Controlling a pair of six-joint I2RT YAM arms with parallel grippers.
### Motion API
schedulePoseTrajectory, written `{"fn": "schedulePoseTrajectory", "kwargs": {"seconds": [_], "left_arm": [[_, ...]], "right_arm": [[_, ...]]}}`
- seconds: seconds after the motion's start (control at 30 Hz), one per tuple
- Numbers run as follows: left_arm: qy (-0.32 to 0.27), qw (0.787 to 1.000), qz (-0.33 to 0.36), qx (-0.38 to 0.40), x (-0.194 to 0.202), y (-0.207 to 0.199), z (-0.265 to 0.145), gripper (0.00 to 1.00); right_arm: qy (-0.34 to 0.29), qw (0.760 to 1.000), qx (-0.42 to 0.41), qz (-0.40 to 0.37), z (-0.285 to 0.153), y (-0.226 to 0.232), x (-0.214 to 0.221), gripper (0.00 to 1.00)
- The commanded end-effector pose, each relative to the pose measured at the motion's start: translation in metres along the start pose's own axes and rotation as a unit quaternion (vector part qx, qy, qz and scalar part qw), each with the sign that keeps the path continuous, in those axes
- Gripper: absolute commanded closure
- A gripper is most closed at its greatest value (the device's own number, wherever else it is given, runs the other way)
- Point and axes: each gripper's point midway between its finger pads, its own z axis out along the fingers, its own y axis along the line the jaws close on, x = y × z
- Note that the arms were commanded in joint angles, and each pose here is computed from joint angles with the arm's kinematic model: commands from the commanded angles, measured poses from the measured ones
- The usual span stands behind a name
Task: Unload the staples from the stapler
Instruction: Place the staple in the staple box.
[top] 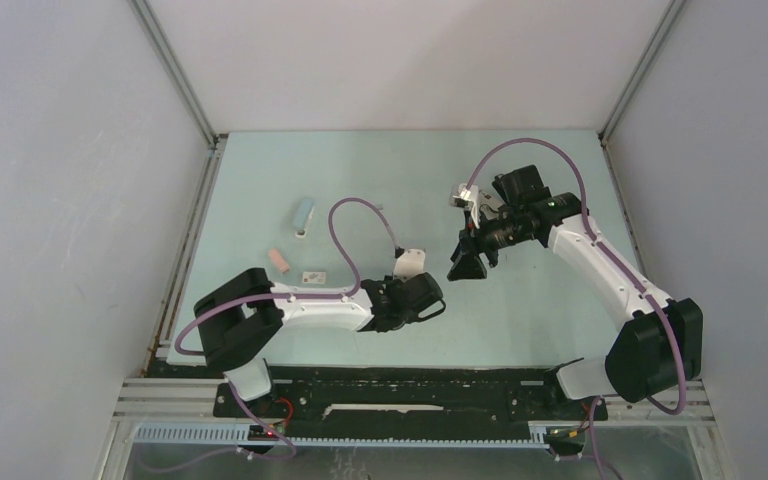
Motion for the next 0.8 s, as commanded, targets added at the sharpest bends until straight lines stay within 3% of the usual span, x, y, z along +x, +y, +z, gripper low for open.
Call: {"fn": "schedulePoseTrajectory", "kwargs": {"seconds": [0.0, 0.33, 0.77], "left_arm": [[-0.019, 1.0, -0.015, 0.016, -0.0208, -0.0188, -0.0054, 0.8], [-0.019, 1.0, -0.014, 0.016, -0.0223, -0.0191, -0.0071, 0.74], [-0.014, 1.0, -0.007, 0.009, -0.0208, -0.0167, -0.0065, 0.73]], "right_arm": [[-0.012, 1.0, -0.005, -0.018, -0.0042, 0.008, -0.0061, 0.34], [-0.012, 1.0, -0.006, -0.018, -0.0041, 0.0076, -0.0059, 0.34], [-0.012, 1.0, -0.006, -0.018, -0.004, 0.0077, -0.0059, 0.34]]}}
